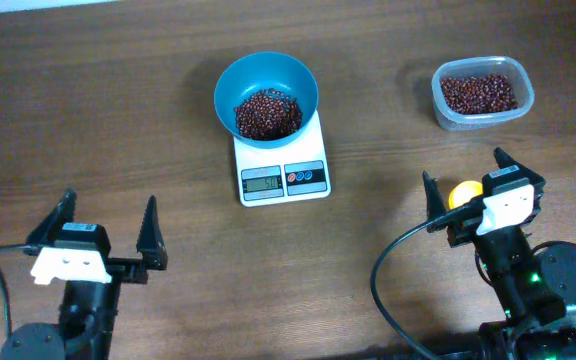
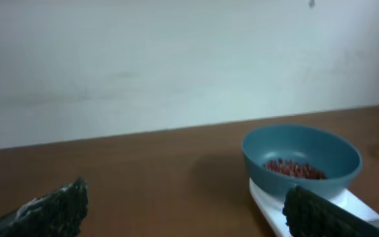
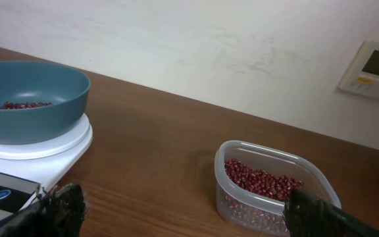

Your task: Scoop item into bowl and weigh 50g on scale

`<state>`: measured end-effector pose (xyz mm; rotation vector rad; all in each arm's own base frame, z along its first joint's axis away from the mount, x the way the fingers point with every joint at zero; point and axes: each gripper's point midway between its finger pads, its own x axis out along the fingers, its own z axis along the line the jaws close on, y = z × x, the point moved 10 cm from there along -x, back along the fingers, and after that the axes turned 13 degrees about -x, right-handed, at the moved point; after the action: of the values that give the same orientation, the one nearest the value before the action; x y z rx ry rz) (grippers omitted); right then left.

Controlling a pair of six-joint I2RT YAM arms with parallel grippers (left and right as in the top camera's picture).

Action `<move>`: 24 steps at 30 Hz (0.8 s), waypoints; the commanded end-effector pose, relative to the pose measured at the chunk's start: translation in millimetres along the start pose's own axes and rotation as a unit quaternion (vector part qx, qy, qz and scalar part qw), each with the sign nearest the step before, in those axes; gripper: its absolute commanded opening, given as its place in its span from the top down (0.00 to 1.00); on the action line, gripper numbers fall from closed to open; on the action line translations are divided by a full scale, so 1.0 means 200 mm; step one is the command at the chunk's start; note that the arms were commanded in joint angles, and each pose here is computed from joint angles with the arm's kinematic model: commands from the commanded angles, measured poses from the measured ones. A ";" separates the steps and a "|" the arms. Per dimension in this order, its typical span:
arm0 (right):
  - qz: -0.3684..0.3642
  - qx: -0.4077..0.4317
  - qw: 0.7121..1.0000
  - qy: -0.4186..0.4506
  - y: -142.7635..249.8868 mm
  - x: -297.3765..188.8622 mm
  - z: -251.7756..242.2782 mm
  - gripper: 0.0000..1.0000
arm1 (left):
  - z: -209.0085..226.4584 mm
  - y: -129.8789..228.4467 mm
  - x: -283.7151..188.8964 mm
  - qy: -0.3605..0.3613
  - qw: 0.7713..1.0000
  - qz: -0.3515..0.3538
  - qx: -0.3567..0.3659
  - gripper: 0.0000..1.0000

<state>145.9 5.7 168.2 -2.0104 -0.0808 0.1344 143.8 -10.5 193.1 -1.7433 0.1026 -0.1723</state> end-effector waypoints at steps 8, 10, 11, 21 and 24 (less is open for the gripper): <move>0.004 -0.003 1.000 0.003 0.01 0.00 0.00 0.02 | 0.05 0.13 0.00 -0.050 0.997 0.057 -0.012 0.01; 0.004 -0.003 1.000 0.003 0.01 0.00 0.00 0.01 | 0.05 0.13 0.00 -0.055 0.997 0.056 -0.012 0.01; 0.004 -0.003 1.000 0.003 0.01 0.00 0.00 0.01 | 0.06 0.13 0.00 -0.058 0.997 0.056 -0.012 0.01; 0.004 -0.003 1.000 0.003 0.01 0.00 0.00 0.01 | 0.06 0.13 0.00 -0.062 0.995 0.054 -0.050 0.01; 0.004 -0.003 1.000 0.003 0.01 0.00 0.00 0.02 | 0.06 0.12 0.00 -0.061 0.995 0.041 -0.064 0.01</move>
<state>145.9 5.7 168.2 -2.0101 -0.0811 0.1347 146.3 -4.3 167.0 -1.8275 0.1207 0.0086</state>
